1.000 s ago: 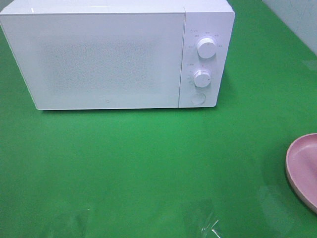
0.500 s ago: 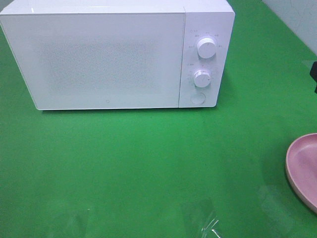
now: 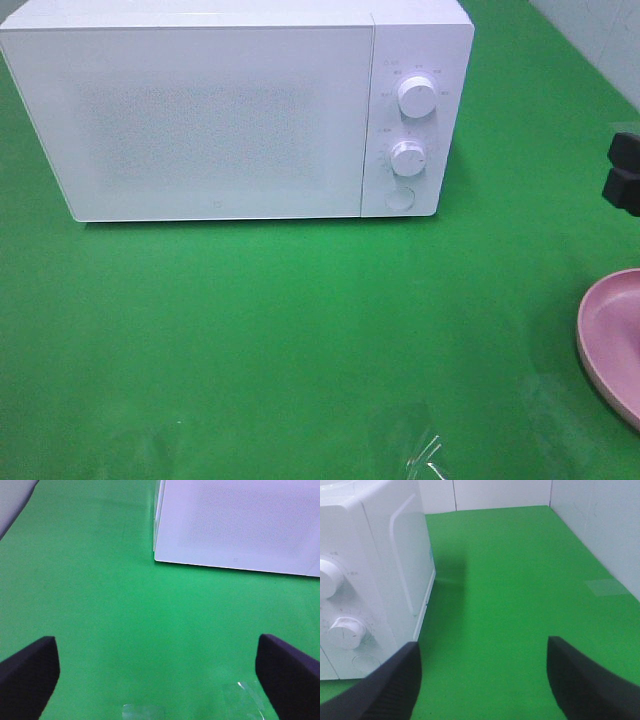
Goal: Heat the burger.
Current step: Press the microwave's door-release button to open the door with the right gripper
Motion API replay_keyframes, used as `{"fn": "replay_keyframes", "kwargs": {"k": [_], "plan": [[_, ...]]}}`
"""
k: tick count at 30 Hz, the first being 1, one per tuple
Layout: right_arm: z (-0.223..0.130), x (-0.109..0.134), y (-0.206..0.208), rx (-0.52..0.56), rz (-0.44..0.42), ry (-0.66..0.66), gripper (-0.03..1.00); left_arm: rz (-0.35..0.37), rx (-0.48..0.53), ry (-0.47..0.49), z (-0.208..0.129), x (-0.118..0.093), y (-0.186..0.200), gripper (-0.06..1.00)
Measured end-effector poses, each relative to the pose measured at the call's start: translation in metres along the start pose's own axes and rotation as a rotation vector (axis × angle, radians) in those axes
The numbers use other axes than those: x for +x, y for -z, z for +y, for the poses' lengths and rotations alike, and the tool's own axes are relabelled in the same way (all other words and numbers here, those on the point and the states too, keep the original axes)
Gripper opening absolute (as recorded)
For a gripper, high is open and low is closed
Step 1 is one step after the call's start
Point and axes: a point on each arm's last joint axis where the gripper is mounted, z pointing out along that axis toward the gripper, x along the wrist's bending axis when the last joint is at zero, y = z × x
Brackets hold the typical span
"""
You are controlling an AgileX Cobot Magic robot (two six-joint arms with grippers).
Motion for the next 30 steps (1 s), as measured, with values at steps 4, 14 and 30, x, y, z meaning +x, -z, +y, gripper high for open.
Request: {"fn": "replay_keyframes", "kwargs": {"k": [4,14,30], "plan": [[-0.008,0.018,-0.003,-0.002,0.012,0.072,0.71,0.000,0.000,0.000,0.000,0.000,0.000,0.99],[-0.021,0.048,-0.003,-0.018,-0.003,0.140,0.71,0.000,0.000,0.000,0.000,0.000,0.000,0.99],[-0.038,0.103,0.009,0.002,-0.014,0.149,0.71,0.000,0.000,0.000,0.000,0.000,0.000,0.99]]}}
